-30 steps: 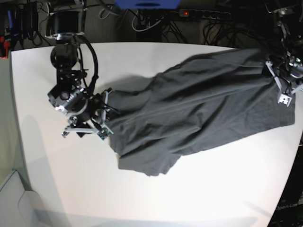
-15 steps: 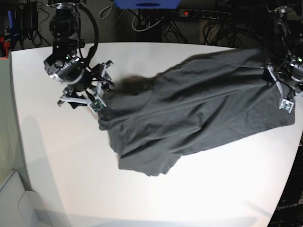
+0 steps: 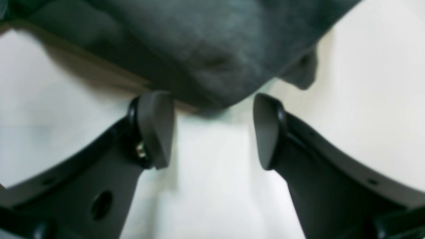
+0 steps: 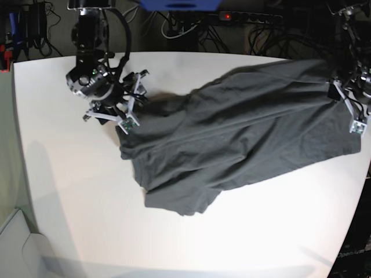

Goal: Layout the t-shirt on the table in an organized manner, then fold the t-shirt properly
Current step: 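Raise the shirt with both grippers and swing it across the table, then lower the shirt onto the table and drag the right gripper's end outward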

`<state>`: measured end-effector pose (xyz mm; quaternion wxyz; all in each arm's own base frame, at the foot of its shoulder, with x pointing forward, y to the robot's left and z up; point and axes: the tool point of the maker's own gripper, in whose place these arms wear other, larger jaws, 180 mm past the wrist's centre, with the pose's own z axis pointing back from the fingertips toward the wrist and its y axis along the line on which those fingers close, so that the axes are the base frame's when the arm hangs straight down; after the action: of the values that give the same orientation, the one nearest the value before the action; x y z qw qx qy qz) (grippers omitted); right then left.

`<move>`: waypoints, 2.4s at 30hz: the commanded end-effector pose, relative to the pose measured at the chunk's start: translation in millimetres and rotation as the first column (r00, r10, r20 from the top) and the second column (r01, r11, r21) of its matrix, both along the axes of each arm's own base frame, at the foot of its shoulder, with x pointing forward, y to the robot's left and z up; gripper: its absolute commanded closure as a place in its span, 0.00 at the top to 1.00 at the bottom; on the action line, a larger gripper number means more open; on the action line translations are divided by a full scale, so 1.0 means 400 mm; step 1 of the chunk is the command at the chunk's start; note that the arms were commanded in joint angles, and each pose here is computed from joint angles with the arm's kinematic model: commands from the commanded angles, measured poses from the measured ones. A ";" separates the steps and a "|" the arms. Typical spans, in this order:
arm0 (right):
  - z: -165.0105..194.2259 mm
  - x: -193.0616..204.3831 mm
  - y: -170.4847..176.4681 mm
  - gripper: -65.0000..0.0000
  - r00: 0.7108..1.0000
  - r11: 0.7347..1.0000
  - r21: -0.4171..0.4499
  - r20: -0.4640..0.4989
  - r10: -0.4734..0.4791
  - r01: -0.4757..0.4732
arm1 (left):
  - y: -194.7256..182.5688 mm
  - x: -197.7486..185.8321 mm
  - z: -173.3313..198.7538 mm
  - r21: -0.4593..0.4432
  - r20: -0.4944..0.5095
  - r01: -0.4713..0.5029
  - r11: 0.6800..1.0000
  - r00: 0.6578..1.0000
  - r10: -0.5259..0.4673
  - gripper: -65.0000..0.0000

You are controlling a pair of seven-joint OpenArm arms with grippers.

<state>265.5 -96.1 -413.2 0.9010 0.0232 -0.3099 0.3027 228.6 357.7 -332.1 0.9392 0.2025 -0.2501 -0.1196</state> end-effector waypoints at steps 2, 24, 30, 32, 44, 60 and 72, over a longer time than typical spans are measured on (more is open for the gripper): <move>0.021 0.035 0.010 0.59 0.999 1.000 0.021 0.040 0.000 0.000 | 0.014 0.014 0.031 0.028 0.031 0.004 1.000 0.999 -0.005 0.86; 0.143 -0.031 -0.004 0.00 0.987 1.000 -0.009 0.160 -0.007 0.009 | 0.012 0.047 0.055 0.028 0.072 0.005 1.000 0.997 -0.007 0.86; 0.103 -0.141 -0.023 0.00 0.997 0.999 -0.048 0.076 0.023 -0.020 | 0.013 0.082 0.085 0.029 0.117 0.002 1.000 0.993 -0.005 0.86; 0.083 -0.179 -0.027 0.00 0.998 0.997 -0.066 0.038 0.053 -0.051 | 0.014 0.096 0.096 0.027 0.133 -0.001 1.000 0.991 -0.003 0.86; 0.012 -0.367 -0.114 0.00 0.959 0.946 -0.196 -0.170 0.226 -0.258 | -0.001 0.184 -0.046 -0.142 0.046 -0.017 0.990 0.999 0.024 0.86; 0.010 -0.417 -0.222 0.06 0.964 0.943 -0.266 -0.223 0.144 -0.202 | -0.030 0.167 -0.212 -0.186 -0.070 -0.017 0.982 0.998 0.004 0.81; 0.063 -0.326 -0.285 0.06 0.998 0.971 -0.234 -0.034 -0.059 0.049 | -0.064 0.243 -0.234 -0.247 -0.044 -0.018 0.969 0.999 0.007 0.01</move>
<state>133.5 -208.9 -393.3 0.9153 -0.0805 -0.2460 0.3087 326.2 328.8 -427.3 0.9623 0.0768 -0.2466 -0.0850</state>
